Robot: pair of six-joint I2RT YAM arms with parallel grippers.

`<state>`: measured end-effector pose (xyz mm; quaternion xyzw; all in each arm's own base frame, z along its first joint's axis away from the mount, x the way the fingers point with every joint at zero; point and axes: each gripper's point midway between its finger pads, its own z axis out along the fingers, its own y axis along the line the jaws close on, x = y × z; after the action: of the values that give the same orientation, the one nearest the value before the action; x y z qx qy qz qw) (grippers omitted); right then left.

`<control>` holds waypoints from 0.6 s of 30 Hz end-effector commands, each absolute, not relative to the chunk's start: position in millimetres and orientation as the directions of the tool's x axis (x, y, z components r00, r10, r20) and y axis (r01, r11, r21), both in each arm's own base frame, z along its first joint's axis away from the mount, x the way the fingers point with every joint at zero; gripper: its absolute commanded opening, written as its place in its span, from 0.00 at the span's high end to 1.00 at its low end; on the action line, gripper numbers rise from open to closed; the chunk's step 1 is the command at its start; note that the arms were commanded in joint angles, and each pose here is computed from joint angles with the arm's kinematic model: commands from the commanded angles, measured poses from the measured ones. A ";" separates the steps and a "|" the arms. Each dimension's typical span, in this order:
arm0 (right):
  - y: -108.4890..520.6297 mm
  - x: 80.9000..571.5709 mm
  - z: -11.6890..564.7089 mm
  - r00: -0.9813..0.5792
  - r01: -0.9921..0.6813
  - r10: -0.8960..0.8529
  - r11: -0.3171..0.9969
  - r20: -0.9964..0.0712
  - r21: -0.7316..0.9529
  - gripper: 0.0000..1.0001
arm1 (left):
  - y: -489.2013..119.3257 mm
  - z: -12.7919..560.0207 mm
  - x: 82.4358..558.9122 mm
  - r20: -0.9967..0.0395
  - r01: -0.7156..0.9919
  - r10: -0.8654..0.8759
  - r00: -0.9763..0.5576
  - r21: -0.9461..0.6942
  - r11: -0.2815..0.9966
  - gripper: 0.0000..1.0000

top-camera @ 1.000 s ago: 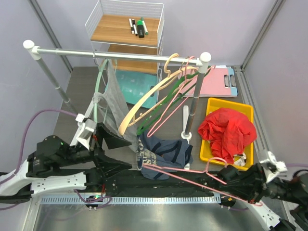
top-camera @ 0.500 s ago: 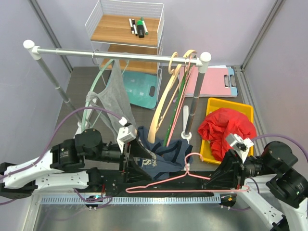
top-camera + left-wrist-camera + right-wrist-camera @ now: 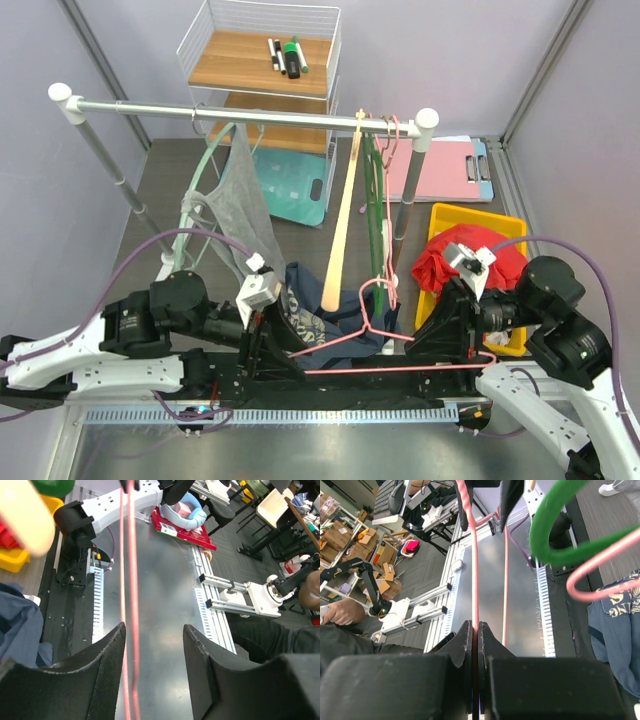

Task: Remove the tank top from the hanger
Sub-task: Place the hanger at the clothesline.

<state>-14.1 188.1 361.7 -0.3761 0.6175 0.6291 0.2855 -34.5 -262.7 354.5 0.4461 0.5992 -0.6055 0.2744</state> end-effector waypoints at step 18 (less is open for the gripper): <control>171.2 12.9 385.9 -0.377 -0.905 0.057 0.187 -0.924 0.381 0.18 | -173.9 352.0 -23.3 -0.900 0.915 0.169 -0.401 -0.403 0.023 1.00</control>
<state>9.2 187.1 375.2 -0.3578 0.6284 0.5842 0.3686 -27.3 -194.1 367.1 0.4212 0.6043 -0.5862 0.3373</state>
